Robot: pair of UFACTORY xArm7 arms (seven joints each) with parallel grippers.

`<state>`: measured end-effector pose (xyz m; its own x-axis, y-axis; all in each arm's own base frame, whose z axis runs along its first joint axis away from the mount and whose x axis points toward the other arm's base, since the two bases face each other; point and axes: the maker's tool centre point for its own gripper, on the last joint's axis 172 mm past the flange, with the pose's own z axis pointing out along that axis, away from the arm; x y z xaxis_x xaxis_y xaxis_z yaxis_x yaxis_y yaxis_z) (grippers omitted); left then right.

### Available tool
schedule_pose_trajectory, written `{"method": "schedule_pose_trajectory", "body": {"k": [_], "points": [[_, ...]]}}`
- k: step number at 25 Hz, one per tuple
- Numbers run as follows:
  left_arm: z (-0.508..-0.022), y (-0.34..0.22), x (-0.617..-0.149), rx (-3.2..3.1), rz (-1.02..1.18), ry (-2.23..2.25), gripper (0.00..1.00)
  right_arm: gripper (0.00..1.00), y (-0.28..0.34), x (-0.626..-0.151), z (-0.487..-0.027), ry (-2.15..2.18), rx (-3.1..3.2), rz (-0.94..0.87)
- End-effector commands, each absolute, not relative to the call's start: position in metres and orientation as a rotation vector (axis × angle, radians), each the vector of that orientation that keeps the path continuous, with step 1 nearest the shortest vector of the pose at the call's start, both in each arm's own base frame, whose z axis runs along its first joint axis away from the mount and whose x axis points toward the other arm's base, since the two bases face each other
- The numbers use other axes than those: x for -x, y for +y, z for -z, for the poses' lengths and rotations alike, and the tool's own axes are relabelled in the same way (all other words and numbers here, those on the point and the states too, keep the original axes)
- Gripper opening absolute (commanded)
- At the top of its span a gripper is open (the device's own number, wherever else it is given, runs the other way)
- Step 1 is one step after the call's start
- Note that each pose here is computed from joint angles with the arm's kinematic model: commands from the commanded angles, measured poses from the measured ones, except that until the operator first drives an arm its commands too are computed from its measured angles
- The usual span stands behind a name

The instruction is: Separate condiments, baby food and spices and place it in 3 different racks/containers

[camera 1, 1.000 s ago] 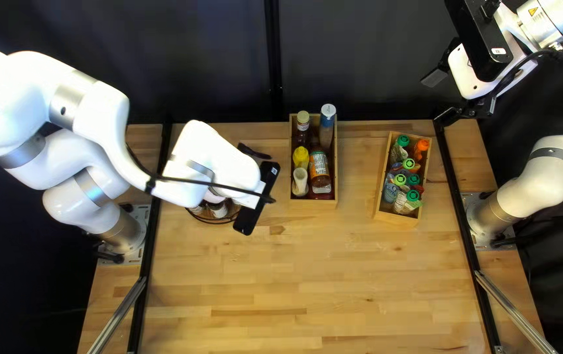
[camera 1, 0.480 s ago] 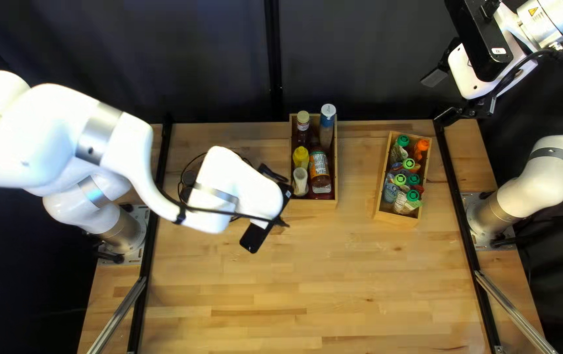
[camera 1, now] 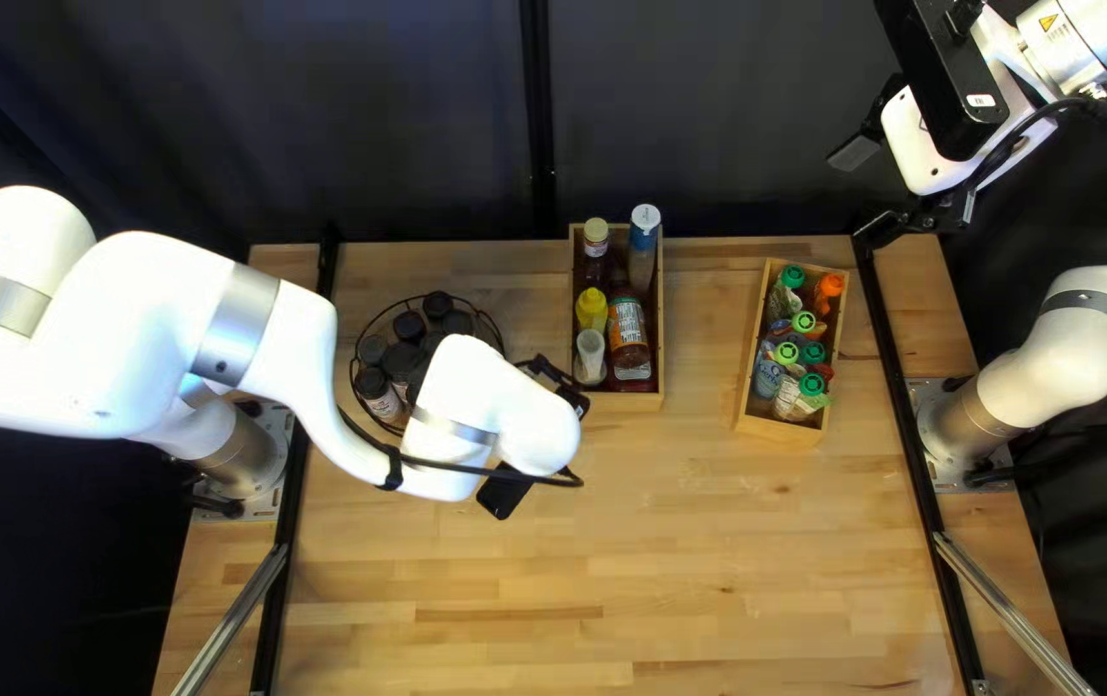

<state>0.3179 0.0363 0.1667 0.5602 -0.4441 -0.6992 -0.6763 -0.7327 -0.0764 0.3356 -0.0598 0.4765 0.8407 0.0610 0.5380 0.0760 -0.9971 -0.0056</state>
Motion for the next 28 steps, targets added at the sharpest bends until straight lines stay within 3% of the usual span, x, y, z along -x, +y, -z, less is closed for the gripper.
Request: {"method": "schedule_pose_trajectory", "body": {"k": [1, 19, 22, 23, 25, 28], "points": [[-0.155, 0.048, -0.316, 2.431, -1.006, 0.992, 0.0, 1.0, -0.06, -0.336, -0.476, -0.111, 2.988, 0.872], [-0.142, 0.057, -0.309, 2.394, -1.049, 0.712, 0.03, 1.0, -0.06, -0.336, -0.476, -0.111, 2.988, 0.872], [-0.142, 0.058, -0.309, 2.391, -1.053, 0.704, 0.18, 1.0, -0.06, -0.336, -0.476, -0.111, 2.988, 0.872], [-0.141, 0.058, -0.308, 2.391, -1.055, 0.701, 0.59, 1.0, -0.06, -0.336, -0.476, -0.111, 2.988, 0.872], [-0.141, 0.058, -0.309, 2.393, -1.057, 0.684, 1.0, 1.0, -0.06, -0.336, -0.476, -0.111, 2.988, 0.872], [-0.139, 0.054, -0.312, 2.395, -1.059, 0.686, 1.0, 1.0, -0.06, -0.336, -0.476, -0.111, 2.988, 0.872]]}}
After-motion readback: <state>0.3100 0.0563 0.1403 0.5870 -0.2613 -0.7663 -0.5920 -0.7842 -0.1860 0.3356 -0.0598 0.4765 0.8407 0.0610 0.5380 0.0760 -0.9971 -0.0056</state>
